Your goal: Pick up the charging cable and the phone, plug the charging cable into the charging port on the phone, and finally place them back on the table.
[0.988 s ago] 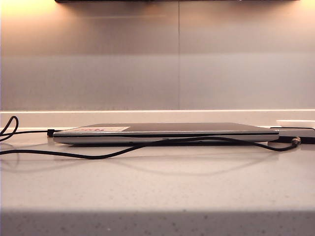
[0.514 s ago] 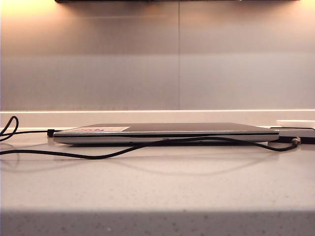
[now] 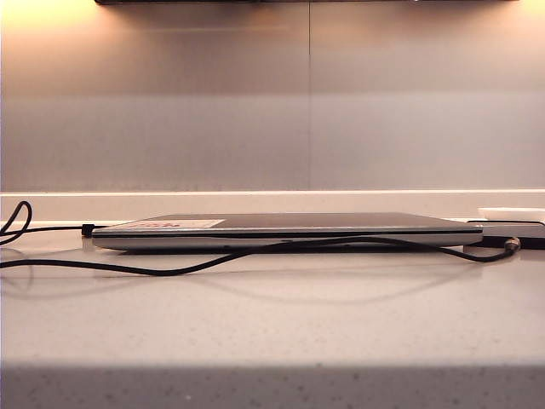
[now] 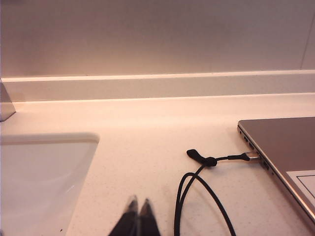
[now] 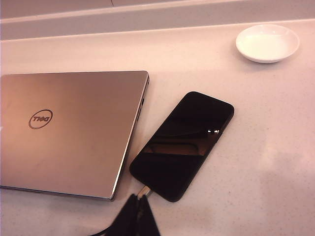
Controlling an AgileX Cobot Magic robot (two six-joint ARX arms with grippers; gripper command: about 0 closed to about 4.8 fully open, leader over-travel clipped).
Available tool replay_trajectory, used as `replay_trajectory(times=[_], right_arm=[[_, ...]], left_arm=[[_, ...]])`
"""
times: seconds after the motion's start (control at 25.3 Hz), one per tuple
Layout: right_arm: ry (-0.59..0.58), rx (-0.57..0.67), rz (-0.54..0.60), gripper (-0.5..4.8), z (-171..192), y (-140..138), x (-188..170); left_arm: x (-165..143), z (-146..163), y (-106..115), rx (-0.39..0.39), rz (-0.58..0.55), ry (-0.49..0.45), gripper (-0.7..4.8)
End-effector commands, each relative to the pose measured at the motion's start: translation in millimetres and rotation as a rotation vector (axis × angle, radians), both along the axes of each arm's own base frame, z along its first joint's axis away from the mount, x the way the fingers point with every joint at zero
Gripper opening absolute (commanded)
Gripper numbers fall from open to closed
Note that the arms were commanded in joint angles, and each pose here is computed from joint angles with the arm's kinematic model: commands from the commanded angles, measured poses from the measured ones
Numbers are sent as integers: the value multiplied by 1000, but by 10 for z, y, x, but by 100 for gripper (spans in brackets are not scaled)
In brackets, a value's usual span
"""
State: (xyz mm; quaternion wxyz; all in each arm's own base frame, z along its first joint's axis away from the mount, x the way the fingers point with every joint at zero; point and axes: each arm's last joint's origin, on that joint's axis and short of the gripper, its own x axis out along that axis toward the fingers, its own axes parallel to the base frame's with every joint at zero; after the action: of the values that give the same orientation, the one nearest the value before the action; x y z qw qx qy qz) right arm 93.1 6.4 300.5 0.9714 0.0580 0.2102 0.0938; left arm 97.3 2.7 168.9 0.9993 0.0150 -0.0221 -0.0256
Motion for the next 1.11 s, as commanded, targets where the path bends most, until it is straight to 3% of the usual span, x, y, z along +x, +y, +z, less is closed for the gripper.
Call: replay_trajectory(times=[0.04,0.2,0.32,0.4,0.47,0.71,1.11], right_arm=[[-23,-2,3,-5,29,2,1],[-41,-20,-40,-5,24,-14,16],[-244,-58,-184,-5,-107,-56,118],[-362,-48,-195,-5,-250,-58,134],[-408,-48,-212,-5,-414,-63,134],[-415,-49,-224,-5,-973,-66,77],[-531,-39,-241,-5,-1258,-81,39]], left_arm=[[-3,27,-1,2,-3,-17,-5],[-3,27,-1,2,-3,-17,-5],[-3,27,-1,2,-3,-17,-5],[-3,27,-1,2,-3,-17,-5],[-3,27,-1,2,-3,-17,-5],[-3,27,-1,2,-3,-17,-5],[-3,27,-1,2,-3,-17,-5]])
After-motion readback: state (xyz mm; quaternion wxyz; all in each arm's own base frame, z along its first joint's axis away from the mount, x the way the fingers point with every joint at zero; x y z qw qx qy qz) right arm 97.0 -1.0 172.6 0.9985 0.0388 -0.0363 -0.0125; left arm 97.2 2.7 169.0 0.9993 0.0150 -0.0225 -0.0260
